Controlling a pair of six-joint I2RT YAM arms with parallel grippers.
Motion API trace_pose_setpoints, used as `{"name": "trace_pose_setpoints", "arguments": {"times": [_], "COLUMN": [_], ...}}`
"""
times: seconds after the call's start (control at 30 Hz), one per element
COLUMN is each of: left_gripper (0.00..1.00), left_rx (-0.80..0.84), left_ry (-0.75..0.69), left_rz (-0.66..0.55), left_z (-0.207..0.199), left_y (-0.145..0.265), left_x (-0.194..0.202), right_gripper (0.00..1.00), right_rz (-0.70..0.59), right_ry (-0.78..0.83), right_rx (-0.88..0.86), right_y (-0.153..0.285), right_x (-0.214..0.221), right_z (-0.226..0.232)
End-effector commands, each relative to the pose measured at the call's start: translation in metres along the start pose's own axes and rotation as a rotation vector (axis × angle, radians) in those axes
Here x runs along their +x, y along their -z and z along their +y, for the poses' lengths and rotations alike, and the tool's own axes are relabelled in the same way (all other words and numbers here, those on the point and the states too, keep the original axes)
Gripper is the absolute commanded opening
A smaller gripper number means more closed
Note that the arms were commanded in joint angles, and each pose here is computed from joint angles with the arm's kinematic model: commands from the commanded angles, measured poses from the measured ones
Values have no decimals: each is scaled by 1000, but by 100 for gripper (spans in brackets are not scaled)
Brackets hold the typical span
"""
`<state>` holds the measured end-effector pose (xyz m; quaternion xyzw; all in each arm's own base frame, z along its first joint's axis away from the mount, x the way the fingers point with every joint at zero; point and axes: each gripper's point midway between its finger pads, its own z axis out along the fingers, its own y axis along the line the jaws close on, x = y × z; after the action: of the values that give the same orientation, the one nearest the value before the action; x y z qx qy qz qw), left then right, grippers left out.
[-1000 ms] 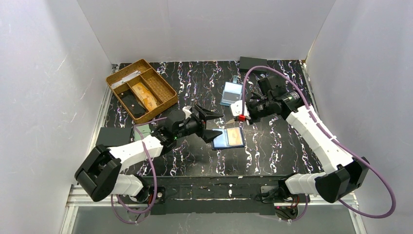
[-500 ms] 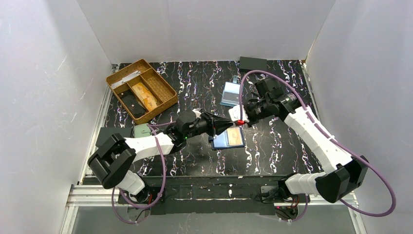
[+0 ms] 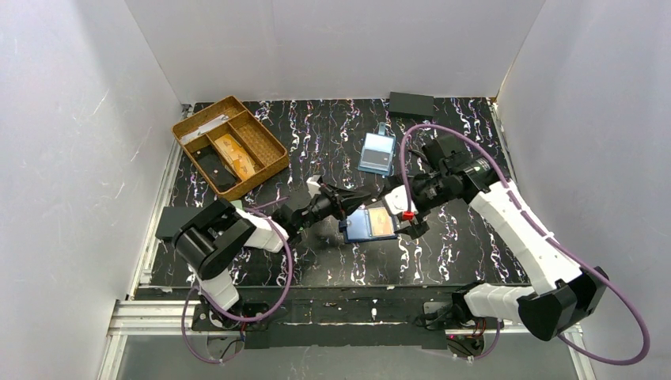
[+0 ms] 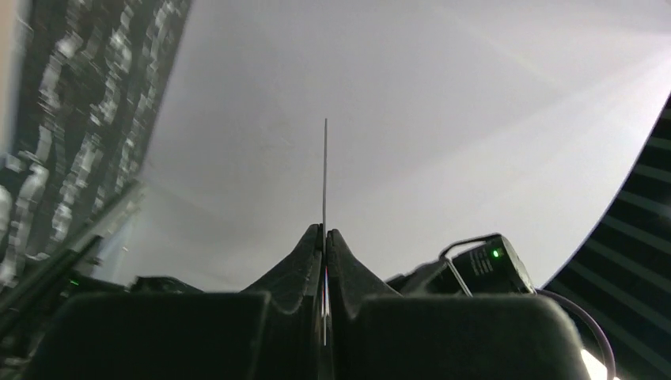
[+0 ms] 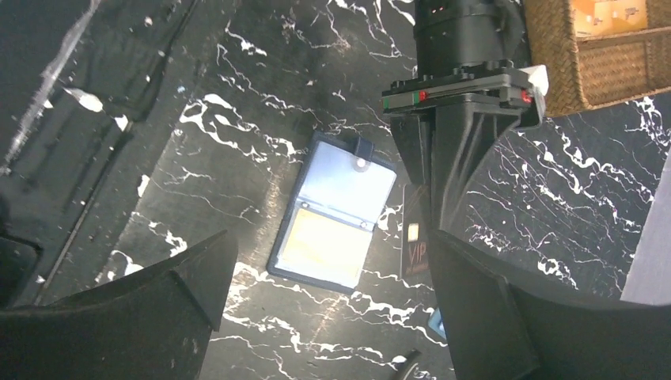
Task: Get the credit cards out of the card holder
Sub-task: Place the credit card in the storage box.
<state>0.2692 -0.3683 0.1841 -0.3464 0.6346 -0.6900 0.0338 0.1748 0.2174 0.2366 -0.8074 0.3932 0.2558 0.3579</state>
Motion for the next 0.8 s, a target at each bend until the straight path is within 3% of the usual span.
{"name": "trace_pose_setpoints", "arguments": {"times": [0.0,0.13,0.3,0.47,0.6,0.77], "left_gripper": [0,0,0,0,0,0], "left_rx": [109,28,-177,-132,-112,-126], "left_ry": [-253,-495,-921,-1229,-1396,-1475], "left_rz": [65,126,150,156,99,60], "left_z": [-16,-1,29,24,15,0], "left_y": [18,29,57,85,102,119], "left_x": [-9,-11,-20,-15,-18,-22], "right_gripper": [98,98,98,98,98,99], "right_rz": [-131,-190,-229,-420,-450,-410], "right_ry": [-165,-329,-535,-704,-752,-785], "right_rx": [30,58,108,220,235,262], "right_y": [11,12,-6,12,7,-2], "right_x": [-26,-26,-5,18,32,53], "right_z": [14,16,8,-3,4,9]}}
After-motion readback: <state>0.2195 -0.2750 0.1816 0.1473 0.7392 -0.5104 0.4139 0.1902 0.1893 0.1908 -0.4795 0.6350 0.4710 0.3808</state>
